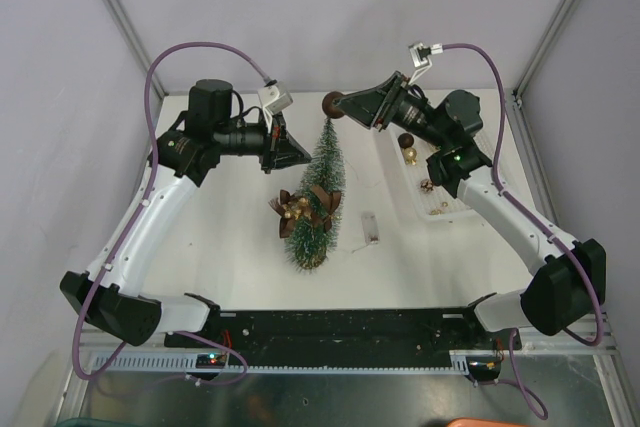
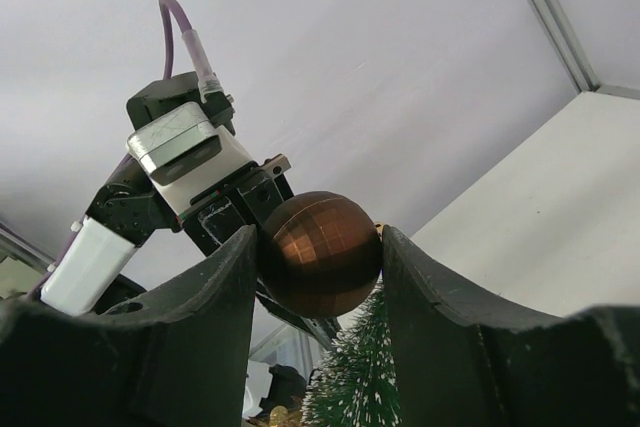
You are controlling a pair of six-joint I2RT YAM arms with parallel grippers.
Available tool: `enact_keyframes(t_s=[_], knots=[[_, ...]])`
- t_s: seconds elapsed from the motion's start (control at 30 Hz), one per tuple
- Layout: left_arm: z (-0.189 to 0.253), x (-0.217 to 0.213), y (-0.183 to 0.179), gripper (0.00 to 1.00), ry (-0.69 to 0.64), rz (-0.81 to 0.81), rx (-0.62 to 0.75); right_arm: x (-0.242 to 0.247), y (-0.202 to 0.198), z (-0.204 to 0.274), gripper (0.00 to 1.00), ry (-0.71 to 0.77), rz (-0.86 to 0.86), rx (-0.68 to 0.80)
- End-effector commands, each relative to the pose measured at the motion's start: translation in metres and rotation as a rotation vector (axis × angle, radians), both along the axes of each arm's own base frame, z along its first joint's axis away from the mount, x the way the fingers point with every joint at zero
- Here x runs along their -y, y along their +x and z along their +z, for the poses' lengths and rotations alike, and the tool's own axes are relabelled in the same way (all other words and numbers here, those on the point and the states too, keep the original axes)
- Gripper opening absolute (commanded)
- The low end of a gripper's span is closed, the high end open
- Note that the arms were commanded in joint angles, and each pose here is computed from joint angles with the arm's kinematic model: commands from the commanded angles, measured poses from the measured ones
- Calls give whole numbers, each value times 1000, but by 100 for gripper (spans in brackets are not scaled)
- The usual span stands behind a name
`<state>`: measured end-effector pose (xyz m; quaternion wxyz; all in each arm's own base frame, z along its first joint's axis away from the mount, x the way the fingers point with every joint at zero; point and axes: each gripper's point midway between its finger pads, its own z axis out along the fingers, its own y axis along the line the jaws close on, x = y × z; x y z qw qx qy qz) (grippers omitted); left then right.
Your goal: Decorate the small christmas tree
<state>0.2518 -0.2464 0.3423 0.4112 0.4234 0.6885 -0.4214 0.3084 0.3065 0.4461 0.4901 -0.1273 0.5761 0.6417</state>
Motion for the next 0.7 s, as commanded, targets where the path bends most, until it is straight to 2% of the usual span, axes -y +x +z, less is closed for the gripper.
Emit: enact_keyframes(t_s=[0.0,0.67], knots=[[12,0,-6,0,-21,-13,55,7,-23,36,29,32,19,102],[14,-1,-7,0,-23,-7,61,6,-37,25,28,-29,32,90]])
